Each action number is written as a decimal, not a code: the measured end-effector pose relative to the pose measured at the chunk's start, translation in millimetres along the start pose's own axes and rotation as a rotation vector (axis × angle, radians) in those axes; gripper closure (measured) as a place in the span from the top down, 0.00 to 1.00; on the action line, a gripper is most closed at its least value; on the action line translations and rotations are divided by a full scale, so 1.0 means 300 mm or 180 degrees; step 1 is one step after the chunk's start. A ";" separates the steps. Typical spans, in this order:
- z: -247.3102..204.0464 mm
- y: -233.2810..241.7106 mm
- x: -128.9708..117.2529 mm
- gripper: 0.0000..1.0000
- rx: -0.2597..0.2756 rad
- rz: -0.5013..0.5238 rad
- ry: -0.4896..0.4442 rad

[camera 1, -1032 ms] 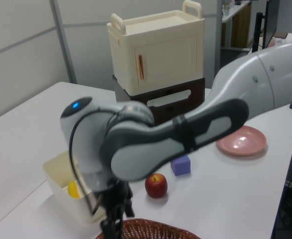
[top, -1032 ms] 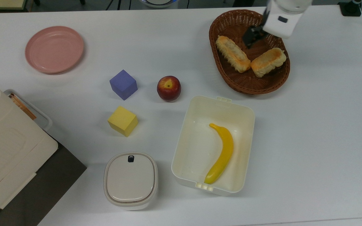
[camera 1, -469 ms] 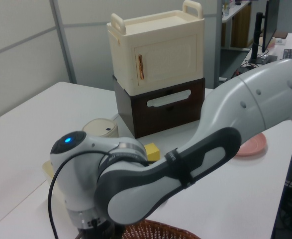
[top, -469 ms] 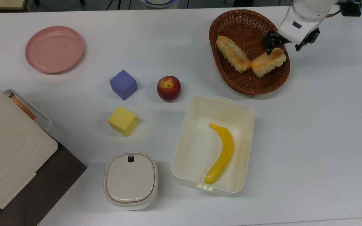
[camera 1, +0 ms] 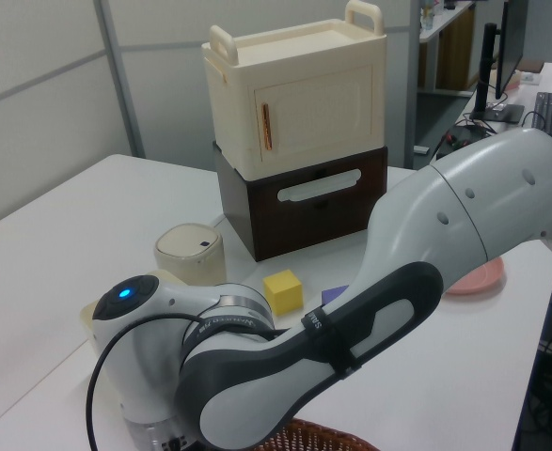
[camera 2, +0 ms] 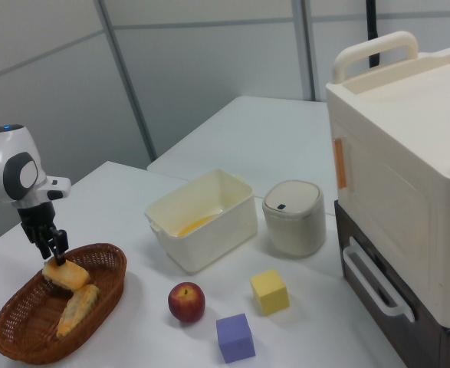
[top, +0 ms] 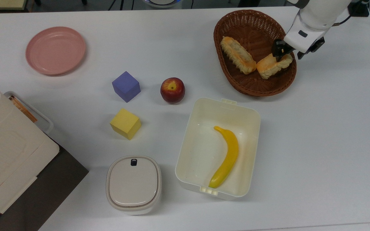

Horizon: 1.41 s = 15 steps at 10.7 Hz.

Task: Put the bread on the table
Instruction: 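Lower the gripper and grasp one bread roll in the basket, then lift the bread roll out of the basket and carry it beside the apple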

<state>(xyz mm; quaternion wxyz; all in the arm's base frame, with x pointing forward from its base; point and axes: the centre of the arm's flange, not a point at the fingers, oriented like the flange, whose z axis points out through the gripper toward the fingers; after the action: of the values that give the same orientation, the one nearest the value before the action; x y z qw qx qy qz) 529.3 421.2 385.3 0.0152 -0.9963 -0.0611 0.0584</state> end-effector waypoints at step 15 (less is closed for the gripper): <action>-0.649 0.916 -0.008 0.05 -0.0175 0.0198 0.0006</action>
<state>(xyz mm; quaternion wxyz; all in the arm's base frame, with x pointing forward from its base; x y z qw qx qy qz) 582.8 143.9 568.5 -0.0140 -0.9978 -0.0316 0.0562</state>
